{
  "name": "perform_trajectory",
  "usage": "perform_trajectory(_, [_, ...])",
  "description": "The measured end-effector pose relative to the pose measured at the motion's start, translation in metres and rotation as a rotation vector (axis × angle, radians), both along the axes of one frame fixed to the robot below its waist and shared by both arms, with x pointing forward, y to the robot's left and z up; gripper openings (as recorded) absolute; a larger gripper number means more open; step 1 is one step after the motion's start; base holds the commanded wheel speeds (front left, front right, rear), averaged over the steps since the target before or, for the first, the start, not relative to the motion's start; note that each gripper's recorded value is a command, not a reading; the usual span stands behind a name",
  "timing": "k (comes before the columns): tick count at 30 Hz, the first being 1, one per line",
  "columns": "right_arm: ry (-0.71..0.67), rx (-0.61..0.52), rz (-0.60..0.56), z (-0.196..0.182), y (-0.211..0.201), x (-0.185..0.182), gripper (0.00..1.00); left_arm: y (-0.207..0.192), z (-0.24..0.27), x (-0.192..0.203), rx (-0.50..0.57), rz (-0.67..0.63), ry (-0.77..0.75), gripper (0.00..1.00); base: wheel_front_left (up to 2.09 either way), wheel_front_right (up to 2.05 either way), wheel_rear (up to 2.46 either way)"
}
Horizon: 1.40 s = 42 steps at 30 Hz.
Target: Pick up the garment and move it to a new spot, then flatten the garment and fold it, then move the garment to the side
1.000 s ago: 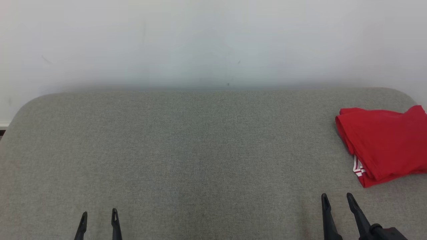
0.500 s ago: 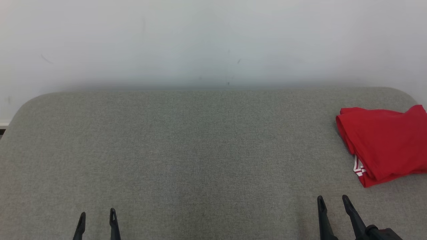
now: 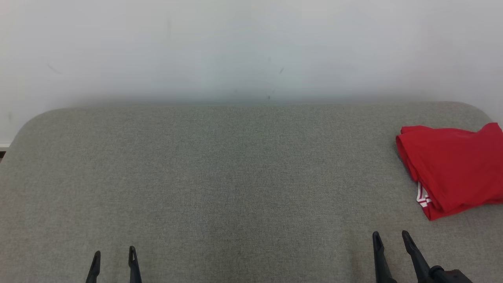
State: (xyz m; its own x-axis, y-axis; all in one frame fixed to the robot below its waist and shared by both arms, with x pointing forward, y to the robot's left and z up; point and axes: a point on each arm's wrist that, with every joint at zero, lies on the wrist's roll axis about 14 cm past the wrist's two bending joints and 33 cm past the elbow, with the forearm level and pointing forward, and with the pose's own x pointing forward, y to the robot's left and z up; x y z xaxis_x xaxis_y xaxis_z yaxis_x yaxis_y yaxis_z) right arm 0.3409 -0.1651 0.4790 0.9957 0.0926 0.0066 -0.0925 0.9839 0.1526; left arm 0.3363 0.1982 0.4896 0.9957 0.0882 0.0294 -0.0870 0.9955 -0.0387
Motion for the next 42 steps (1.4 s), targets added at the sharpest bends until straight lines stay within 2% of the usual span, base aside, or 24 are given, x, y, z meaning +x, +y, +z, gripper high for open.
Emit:
perform_trajectory(7, [0.001, 0.002, 0.001, 0.000, 0.000, 0.000, 1.00, 0.002, 0.000, 0.000, -0.001, 0.005, 0.001, 1.00, 0.00, 0.00, 0.00])
perform_trajectory(8, [0.003, 0.003, 0.001, -0.001, 0.000, 0.000, 0.00, 0.002, -0.001, 0.000, -0.001, 0.006, 0.002, 0.00, 0.00, 0.00, 0.00])
perform_trajectory(11, [0.029, 0.015, -0.004, -0.008, -0.001, -0.002, 0.00, 0.002, -0.009, -0.001, -0.018, 0.009, 0.033, 0.00, 0.00, 0.00, 0.00])
perform_trajectory(25, [0.114, 0.279, -0.120, -0.016, -0.030, 0.004, 0.00, -0.011, -0.013, 0.010, -0.335, -0.004, 0.038, 0.00, 0.00, 0.00, 0.00])
perform_trajectory(42, [0.149, 0.534, -0.196, -0.017, -0.055, 0.012, 0.00, -0.024, -0.007, 0.027, -0.618, -0.030, 0.022, 0.00, 0.00, 0.00, 0.00])
